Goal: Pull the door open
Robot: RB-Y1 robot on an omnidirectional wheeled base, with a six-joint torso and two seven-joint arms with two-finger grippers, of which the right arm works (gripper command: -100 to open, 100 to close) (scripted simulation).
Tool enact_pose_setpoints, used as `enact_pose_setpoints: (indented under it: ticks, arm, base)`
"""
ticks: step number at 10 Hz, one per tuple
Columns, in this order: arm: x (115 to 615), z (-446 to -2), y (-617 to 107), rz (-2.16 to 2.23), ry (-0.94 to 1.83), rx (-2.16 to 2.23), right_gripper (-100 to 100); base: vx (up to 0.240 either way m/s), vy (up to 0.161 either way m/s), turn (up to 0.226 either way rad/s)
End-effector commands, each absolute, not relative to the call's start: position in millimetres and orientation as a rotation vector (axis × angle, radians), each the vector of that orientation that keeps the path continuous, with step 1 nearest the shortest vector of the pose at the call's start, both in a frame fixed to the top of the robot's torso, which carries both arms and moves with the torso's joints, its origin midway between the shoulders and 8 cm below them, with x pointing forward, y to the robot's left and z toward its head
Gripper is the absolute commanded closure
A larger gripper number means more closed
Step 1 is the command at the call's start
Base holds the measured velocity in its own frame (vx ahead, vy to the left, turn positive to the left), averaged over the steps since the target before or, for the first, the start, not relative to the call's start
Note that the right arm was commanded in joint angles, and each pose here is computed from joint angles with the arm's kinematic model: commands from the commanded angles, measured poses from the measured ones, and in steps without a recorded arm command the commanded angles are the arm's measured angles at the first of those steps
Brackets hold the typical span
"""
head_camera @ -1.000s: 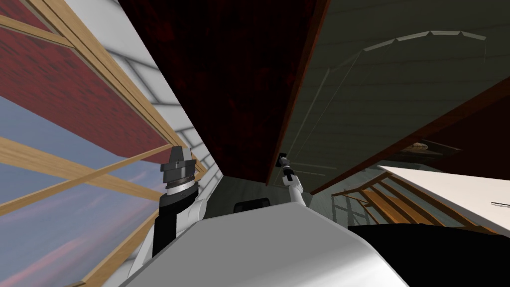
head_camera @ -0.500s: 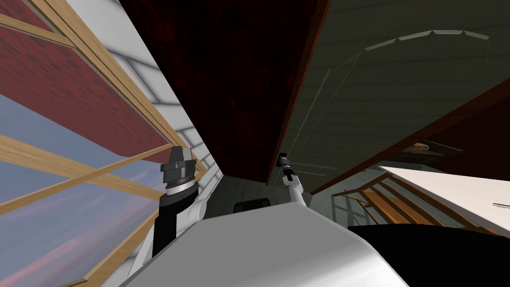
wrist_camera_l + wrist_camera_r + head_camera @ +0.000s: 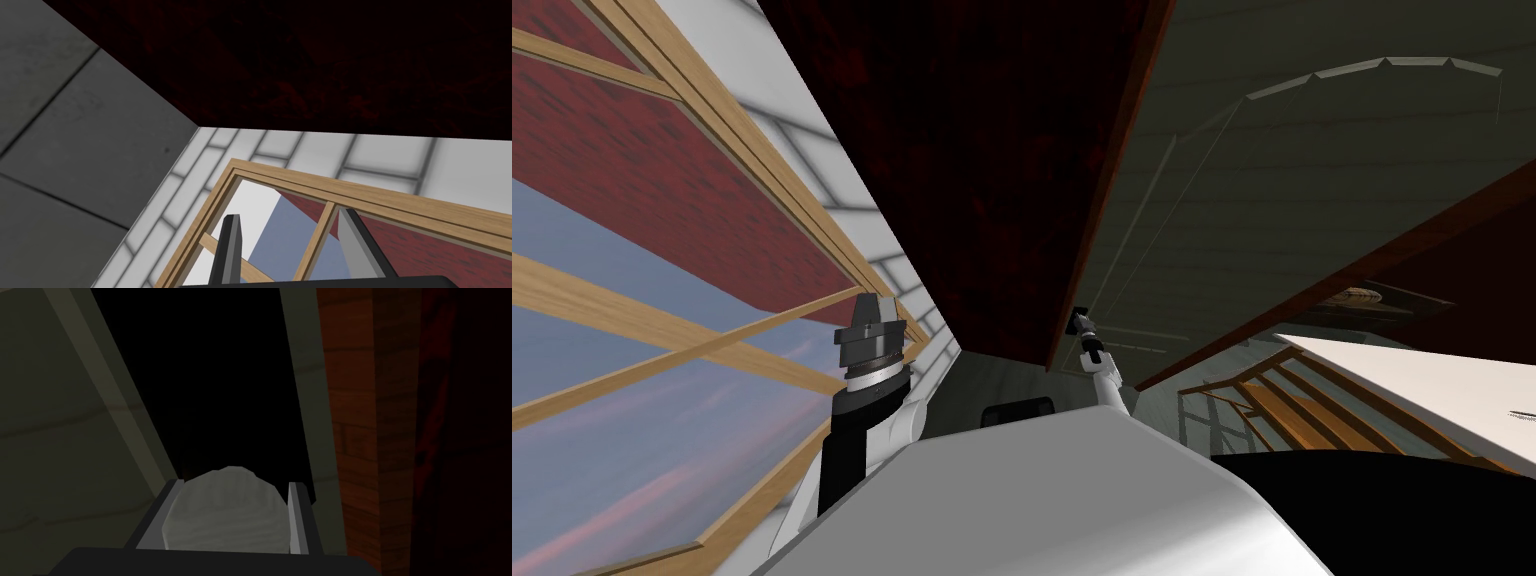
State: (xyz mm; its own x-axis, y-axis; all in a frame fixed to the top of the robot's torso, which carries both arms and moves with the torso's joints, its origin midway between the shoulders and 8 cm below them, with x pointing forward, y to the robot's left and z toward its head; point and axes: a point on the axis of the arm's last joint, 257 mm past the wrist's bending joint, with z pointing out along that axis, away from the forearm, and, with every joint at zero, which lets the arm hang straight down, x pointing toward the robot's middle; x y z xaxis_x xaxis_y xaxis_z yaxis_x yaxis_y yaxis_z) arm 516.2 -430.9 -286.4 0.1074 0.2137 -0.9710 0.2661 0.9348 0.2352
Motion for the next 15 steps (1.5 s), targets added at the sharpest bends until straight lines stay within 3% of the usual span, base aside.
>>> enact_pose_setpoints:
  ticks: [1,15]
  arm:
    - [516.4,-283.3,-432.6,-0.008,1.459,0.426,100]
    - [513.7,-265.5,-435.7,0.38,1.288,0.74,100]
  base:
    - [-0.021,-0.004,0.01]
    - [-0.024,-0.007,0.015]
